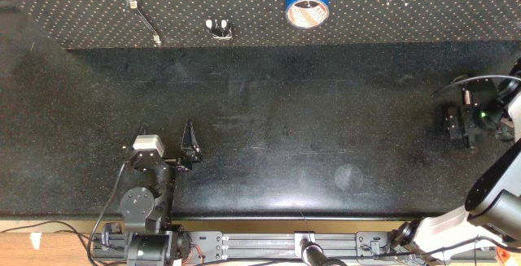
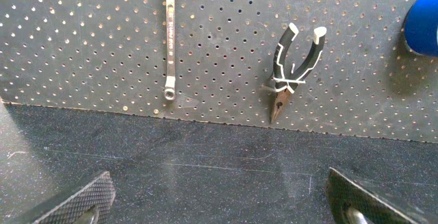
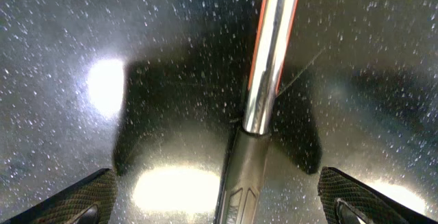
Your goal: Place Tools Onto Pegboard
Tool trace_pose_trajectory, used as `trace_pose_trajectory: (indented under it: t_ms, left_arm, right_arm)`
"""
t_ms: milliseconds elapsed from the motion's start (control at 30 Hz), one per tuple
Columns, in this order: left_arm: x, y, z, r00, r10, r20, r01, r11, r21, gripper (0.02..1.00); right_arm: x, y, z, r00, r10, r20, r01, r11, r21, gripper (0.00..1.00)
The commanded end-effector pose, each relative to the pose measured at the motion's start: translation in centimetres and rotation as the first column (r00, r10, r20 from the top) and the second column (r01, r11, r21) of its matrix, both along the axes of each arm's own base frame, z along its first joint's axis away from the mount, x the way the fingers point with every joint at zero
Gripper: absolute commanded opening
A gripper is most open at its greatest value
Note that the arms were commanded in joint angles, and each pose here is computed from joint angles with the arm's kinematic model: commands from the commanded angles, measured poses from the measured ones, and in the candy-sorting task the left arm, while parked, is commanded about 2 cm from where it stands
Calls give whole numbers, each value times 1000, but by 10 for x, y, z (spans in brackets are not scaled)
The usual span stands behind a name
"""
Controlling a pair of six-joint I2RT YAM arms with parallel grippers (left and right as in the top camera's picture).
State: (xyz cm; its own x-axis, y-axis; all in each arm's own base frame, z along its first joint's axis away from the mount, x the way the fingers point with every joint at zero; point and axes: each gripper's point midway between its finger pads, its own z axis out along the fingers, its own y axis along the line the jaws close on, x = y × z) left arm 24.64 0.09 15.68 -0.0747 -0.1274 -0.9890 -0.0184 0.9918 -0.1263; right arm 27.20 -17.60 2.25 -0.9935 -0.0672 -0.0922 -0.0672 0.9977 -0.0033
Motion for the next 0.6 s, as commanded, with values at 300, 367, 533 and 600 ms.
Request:
trace_pose_trajectory:
  t_ms: [300, 367, 533, 600]
  left_arm:
    - [0, -2, -1, 1000, -8, -1, 8, 1000, -6, 996]
    - [0, -2, -1, 1000, -8, -1, 8, 1000, -6, 996]
    - [0, -2, -1, 1000, -8, -1, 8, 1000, -6, 996]
    - [0, -2, -1, 1000, -8, -1, 8, 1000, -6, 996]
  right_arm:
    - [-14, -3, -2, 994, 113, 13, -114, 992, 63, 958]
    - [-14, -3, -3, 993, 120, 12, -121, 991, 61, 958]
    - [-15, -10, -4, 993, 119, -3, -119, 993, 28, 958]
    - [-16, -11, -4, 993, 118, -8, -117, 993, 24, 958]
